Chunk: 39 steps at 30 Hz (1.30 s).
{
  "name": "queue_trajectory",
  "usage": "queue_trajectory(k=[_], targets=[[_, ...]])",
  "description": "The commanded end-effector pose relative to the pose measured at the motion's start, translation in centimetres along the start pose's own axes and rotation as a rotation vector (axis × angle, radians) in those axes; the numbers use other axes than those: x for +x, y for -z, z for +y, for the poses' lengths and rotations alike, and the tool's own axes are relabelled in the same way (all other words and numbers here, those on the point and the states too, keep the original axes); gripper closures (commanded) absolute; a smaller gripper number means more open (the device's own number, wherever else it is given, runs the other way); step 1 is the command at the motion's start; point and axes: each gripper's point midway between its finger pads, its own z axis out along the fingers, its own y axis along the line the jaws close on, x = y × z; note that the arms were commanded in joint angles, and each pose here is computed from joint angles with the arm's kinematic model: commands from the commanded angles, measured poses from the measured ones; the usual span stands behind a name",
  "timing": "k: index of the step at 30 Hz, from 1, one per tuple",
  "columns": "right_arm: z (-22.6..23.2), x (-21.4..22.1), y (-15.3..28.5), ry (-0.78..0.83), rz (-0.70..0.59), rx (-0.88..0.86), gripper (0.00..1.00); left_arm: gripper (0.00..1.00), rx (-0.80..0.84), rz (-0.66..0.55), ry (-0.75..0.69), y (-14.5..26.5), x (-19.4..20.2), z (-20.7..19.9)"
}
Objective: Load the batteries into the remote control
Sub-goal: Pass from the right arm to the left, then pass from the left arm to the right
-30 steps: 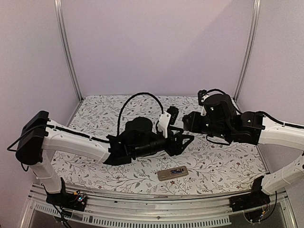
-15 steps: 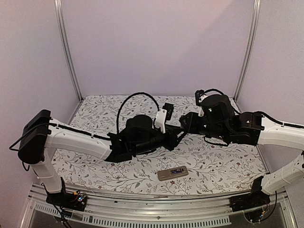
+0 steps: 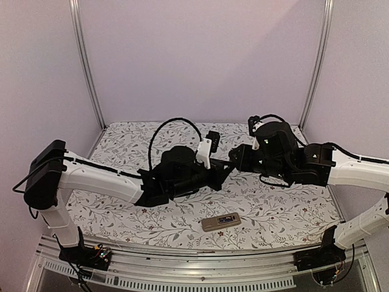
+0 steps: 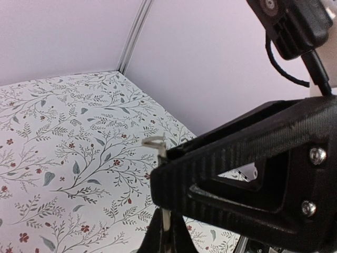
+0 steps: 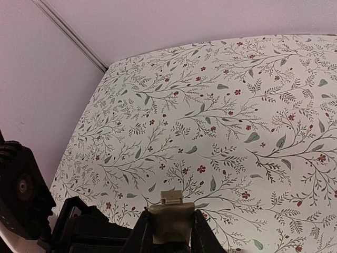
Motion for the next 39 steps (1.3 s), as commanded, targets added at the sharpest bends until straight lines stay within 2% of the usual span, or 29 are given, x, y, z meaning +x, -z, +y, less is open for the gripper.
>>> queue_trajectory(k=[1,3,5,6,9,10,12,15,16,17,19,23,28,31,35,39], targets=[[0.6,-0.3,0.4,0.011,-0.006,-0.018,0.86,1.0,0.006,0.009,-0.007,0.1,0.4,0.2],[0.8,-0.5,0.7,0.042,-0.009,-0.028,0.66,1.0,0.004,0.015,-0.012,0.5,0.5,0.3],[1.2,-1.3,1.5,0.085,-0.029,-0.051,0.53,1.0,-0.002,0.027,-0.028,1.1,0.6,0.5],[1.6,-2.0,2.2,0.11,-0.047,-0.074,0.49,1.0,-0.005,0.036,-0.039,1.5,0.7,0.6],[3.2,-4.2,5.2,0.318,-0.119,-0.179,0.41,1.0,-0.009,0.077,-0.09,2.5,0.7,0.7],[3.7,-4.4,6.0,0.453,-0.144,-0.215,0.39,1.0,0.001,0.092,-0.107,3.0,0.7,0.5],[5.1,-4.0,8.5,0.684,-0.203,-0.347,0.39,1.0,0.034,0.126,-0.134,3.8,0.8,0.1],[7.1,0.7,11.8,1.16,-0.263,-0.653,0.39,1.0,0.133,0.188,-0.143,5.3,1.1,-0.8],[7.2,1.3,12.5,1.255,-0.297,-0.693,0.38,1.0,0.155,0.208,-0.137,5.8,1.1,-0.8],[7.1,1.8,12.9,1.388,-0.339,-0.706,0.38,1.0,0.178,0.235,-0.13,6.2,1.3,-0.9],[6.9,2.2,12.9,1.549,-0.338,-0.707,0.35,1.0,0.213,0.289,-0.112,6.9,1.6,-0.8],[6.3,3.6,11.2,1.835,-0.193,-0.697,0.3,1.0,0.203,0.385,-0.112,7.8,2.1,-0.1],[5.8,6.0,7.6,2.241,-0.118,-0.598,0.31,1.0,0.268,0.422,-0.124,8.6,2.1,-1.4],[6.9,5.9,7.1,2.331,-0.159,-0.598,0.31,1.0,0.297,0.422,-0.118,8.8,1.8,-1.9],[6.0,6.3,5.4,2.432,-0.102,-0.549,0.34,1.0,0.3,0.465,-0.1,9.1,2.7,-1.9],[5.8,6.6,4.4,2.455,-0.11,-0.514,0.35,1.0,0.297,0.497,-0.089,8.9,3.4,-1.7]])
